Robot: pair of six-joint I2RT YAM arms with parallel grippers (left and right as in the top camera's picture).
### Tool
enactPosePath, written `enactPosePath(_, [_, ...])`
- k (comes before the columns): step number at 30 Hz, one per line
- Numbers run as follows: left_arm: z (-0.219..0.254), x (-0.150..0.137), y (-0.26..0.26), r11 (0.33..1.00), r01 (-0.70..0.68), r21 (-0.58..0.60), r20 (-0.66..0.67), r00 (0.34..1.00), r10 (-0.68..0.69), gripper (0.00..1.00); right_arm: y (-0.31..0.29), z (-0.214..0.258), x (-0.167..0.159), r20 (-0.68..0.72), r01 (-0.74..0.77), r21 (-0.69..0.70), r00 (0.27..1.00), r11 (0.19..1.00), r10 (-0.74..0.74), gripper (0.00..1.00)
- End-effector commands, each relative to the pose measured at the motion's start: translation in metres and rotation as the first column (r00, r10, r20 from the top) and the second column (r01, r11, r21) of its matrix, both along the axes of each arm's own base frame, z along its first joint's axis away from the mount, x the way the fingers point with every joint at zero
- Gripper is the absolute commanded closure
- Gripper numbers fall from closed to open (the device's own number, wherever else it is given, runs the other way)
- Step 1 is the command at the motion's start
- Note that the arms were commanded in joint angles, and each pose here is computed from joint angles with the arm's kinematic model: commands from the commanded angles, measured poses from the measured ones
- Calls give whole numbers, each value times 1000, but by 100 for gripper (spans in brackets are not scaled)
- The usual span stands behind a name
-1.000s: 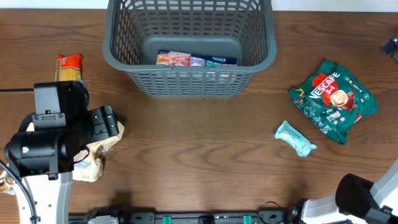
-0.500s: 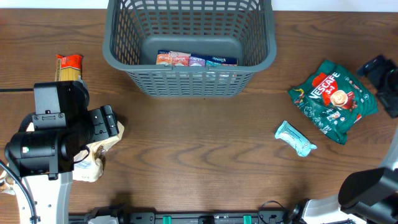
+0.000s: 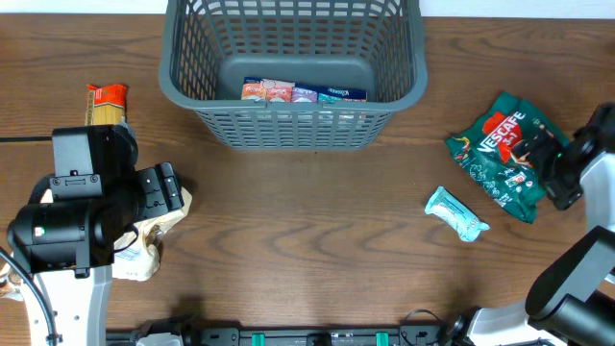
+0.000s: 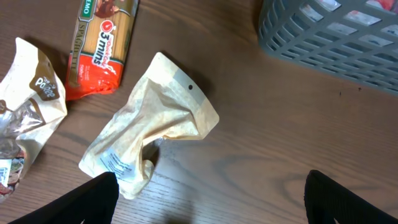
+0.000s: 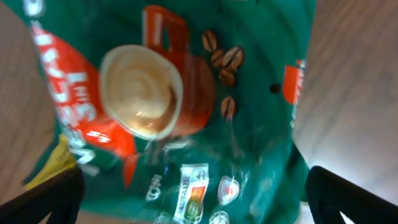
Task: Pack container
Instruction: 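Grasp the green Nescafe bag with the right gripper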
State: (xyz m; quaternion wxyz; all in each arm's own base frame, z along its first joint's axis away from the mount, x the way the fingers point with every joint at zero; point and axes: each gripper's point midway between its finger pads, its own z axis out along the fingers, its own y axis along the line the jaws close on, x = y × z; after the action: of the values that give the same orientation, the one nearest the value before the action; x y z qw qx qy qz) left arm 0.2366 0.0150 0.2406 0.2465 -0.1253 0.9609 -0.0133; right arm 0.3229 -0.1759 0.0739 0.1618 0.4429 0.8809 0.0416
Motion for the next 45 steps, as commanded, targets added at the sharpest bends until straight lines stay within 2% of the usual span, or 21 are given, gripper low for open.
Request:
enactPosePath(1, [8, 1, 2, 1000, -1, 7, 20, 1000, 1, 14, 5, -21, -11, 2, -17, 17, 1000, 1000, 16, 1])
enactPosePath(10, [6, -3, 1, 1000, -1, 6, 1, 1000, 1, 14, 1, -41, 5, 151, -49, -6, 987, 999, 49, 1])
enactPosePath(16, [5, -3, 1, 1000, -1, 5, -2, 1000, 1, 14, 5, -72, 8, 175, -75, -3, 982, 997, 74, 1])
enactPosePath(17, [5, -3, 1, 1000, -1, 5, -2, 1000, 1, 14, 10, -79, 10, 185, -101, 16, 978, 995, 96, 4])
enactPosePath(18, [5, -3, 1, 1000, -1, 5, -2, 1000, 1, 14, 14, -86, 11, 193, -121, 34, 975, 992, 112, 12])
enactPosePath(20, [5, -3, 1, 1000, -1, 5, -2, 1000, 1, 14, 22, -103, 10, 191, -135, 79, 975, 988, 118, 40])
enactPosePath(22, [5, -3, 1, 1000, -1, 5, -3, 1000, 1, 14, 28, -115, 9, 184, -144, 118, 975, 983, 121, 62])
enactPosePath(24, [5, -4, 1, 1000, -1, 5, -8, 1000, 1, 14, 32, -123, 8, 181, -149, 142, 976, 979, 123, 99])
enactPosePath(31, [4, -6, 1, 1000, -1, 5, -13, 1000, 1, 14, 34, -119, 13, 206, -159, 153, 970, 975, 126, 99])
enactPosePath(36, [4, -6, 1, 1000, -1, 5, -13, 1000, 1, 14, 37, -88, 26, 297, -198, 136, 943, 971, 151, 99])
enactPosePath(41, [4, -6, 1, 1000, -1, 5, -13, 1000, 1, 14, 40, -12, 46, 403, -263, -14, 881, 965, 246, 99])
enactPosePath(45, [4, -6, 1, 1000, -1, 5, -13, 1000, 1, 14, 49, 73, 58, 432, -332, -239, 805, 912, 406, 100])
